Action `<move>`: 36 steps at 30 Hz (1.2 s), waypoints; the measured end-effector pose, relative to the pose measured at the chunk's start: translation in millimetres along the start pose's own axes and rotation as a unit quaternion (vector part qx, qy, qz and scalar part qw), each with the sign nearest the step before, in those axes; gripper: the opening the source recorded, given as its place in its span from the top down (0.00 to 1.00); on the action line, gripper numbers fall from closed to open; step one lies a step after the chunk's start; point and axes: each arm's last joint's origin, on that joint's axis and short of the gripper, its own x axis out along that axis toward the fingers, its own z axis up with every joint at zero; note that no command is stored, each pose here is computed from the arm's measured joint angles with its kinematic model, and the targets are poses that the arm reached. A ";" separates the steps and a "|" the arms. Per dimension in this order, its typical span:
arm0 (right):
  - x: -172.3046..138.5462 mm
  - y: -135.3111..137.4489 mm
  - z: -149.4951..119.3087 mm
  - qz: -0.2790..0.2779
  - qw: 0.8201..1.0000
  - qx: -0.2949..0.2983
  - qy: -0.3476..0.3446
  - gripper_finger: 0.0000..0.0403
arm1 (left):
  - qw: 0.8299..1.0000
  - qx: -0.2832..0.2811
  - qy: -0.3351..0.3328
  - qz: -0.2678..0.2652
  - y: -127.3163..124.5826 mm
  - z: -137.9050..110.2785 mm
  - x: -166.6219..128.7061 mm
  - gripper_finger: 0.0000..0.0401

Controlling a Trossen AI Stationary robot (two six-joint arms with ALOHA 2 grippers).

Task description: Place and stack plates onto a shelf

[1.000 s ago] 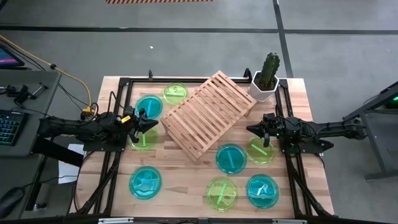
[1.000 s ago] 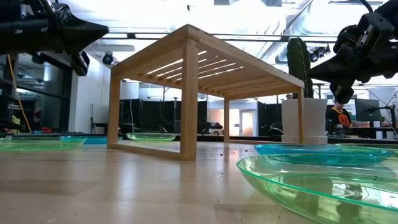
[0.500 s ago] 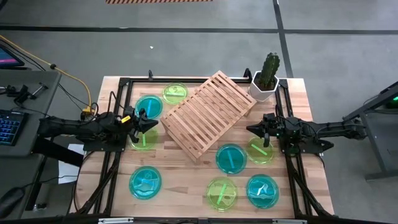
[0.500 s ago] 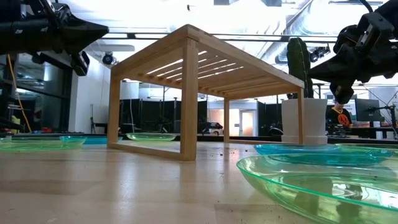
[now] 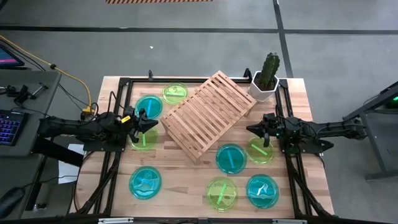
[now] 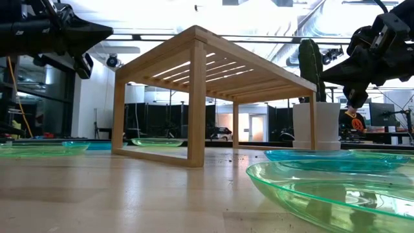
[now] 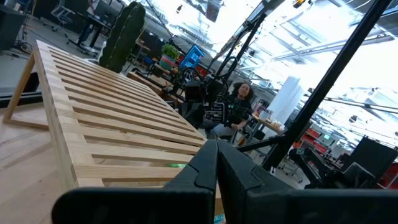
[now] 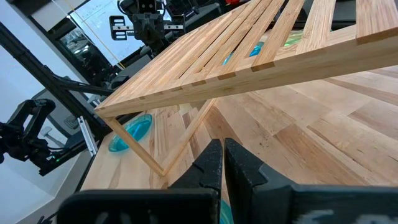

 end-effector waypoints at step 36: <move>-8.0 109.0 17.5 -0.128 0.805 0.167 0.554 0.60 | 1.000 0.000 0.000 0.000 0.0 -0.1 0.0 1.00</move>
